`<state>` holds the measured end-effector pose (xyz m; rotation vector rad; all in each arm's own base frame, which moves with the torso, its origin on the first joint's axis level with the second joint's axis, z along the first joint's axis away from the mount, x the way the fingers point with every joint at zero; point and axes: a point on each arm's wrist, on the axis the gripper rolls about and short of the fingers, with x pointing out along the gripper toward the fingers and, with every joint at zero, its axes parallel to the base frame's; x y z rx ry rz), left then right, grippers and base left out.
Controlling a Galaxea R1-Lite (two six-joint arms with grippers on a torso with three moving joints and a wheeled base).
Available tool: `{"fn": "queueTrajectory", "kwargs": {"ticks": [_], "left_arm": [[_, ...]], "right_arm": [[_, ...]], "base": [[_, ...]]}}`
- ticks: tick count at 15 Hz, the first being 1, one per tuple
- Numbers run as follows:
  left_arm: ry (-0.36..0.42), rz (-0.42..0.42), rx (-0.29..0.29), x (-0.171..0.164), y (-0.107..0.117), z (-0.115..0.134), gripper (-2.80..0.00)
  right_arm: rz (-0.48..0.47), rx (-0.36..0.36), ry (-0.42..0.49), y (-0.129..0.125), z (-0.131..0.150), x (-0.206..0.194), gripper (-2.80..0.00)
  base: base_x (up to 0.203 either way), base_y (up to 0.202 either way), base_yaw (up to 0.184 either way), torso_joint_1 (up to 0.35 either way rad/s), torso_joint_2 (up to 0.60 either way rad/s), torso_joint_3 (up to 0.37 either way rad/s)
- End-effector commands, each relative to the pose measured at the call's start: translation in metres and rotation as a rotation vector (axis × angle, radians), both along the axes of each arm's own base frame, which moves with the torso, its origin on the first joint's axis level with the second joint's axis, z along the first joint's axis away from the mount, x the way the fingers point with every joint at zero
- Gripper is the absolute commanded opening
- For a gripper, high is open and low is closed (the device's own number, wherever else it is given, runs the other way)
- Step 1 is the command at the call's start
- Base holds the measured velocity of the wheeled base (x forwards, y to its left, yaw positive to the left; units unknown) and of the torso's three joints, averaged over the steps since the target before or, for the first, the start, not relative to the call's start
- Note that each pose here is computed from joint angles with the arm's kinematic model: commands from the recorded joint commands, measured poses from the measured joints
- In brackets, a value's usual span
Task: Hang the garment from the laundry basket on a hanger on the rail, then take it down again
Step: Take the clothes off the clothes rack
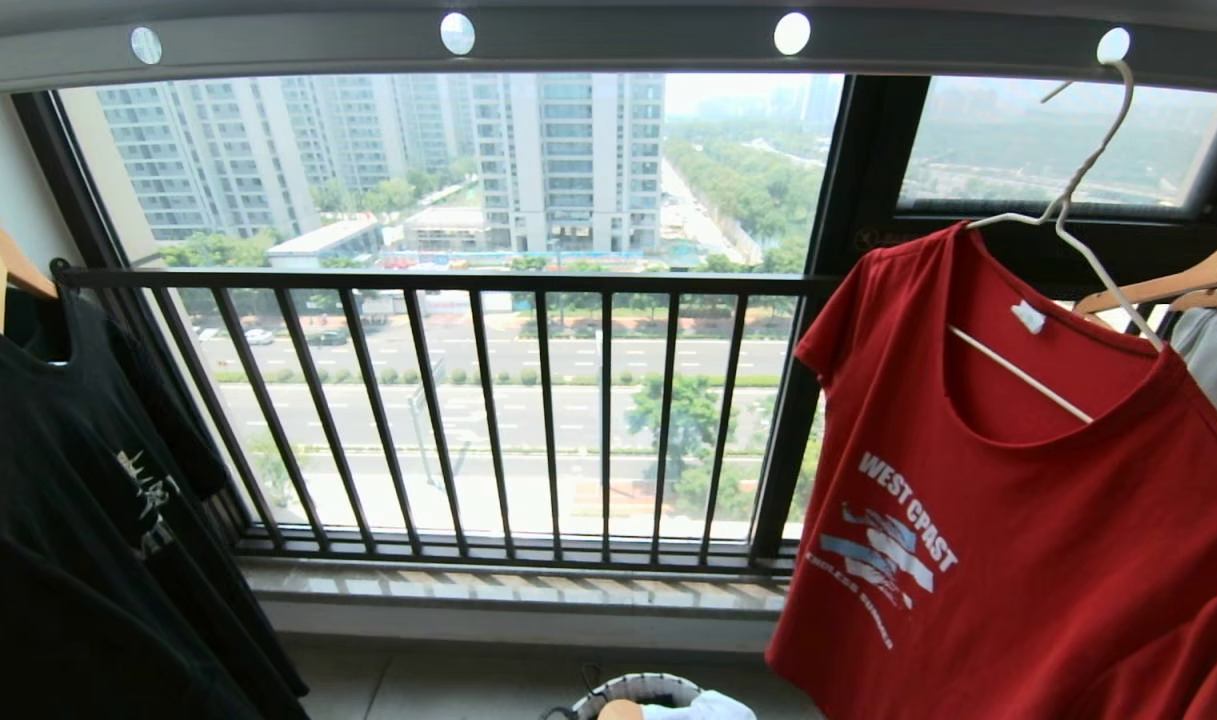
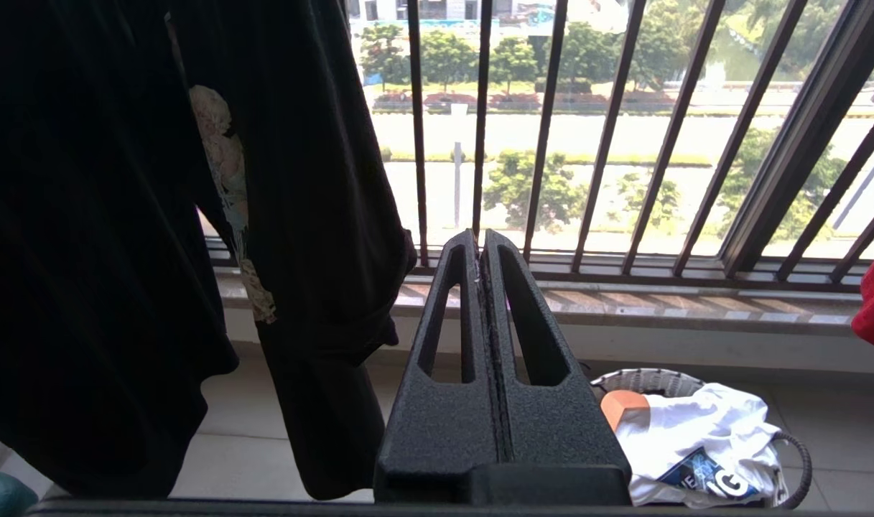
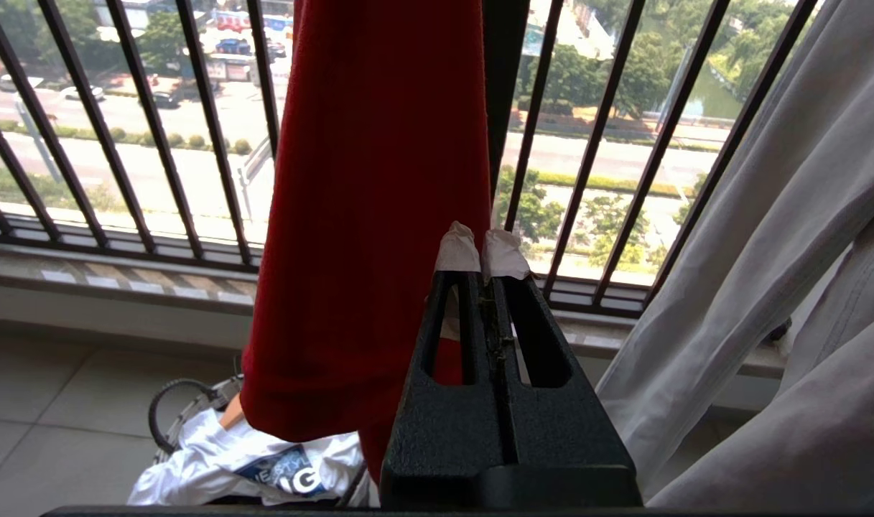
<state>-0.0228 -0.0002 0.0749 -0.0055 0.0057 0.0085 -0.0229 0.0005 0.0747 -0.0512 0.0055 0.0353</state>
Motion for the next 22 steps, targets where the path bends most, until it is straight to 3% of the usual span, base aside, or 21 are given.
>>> {"fn": "queueTrajectory", "kwargs": {"ticks": [1,6,8,9,15,22], "left_arm": [[0.002,0.001,-0.001,0.0,0.0,0.0,-2.8],[0.002,0.001,-0.001,0.0,0.0,0.0,-2.8],[0.002,0.001,-0.001,0.0,0.0,0.0,-2.8],[0.002,0.001,-0.001,0.0,0.0,0.0,-2.8],[0.002,0.001,-0.001,0.0,0.0,0.0,-2.8],[0.002,0.001,-0.001,0.0,0.0,0.0,-2.8]], "right_arm": [[0.002,0.001,0.003,0.0,0.0,0.0,-2.8],[-0.03,0.028,0.003,-0.001,0.0,0.0,-2.8],[-0.033,0.029,-0.029,-0.001,0.013,-0.003,-2.8],[-0.043,0.031,-0.066,-0.001,0.034,-0.007,-2.8],[-0.082,0.028,-0.093,-0.002,0.131,0.005,-2.8],[-0.065,0.012,-0.003,-0.001,0.225,0.068,-2.8]], "base": [[0.0,0.0,0.0,0.0,0.0,0.0],[0.0,0.0,0.0,0.0,0.0,0.0],[0.0,0.0,0.0,0.0,0.0,0.0],[0.0,0.0,0.0,0.0,0.0,0.0],[0.0,0.0,0.0,0.0,0.0,0.0],[0.0,0.0,0.0,0.0,0.0,0.0]]}}
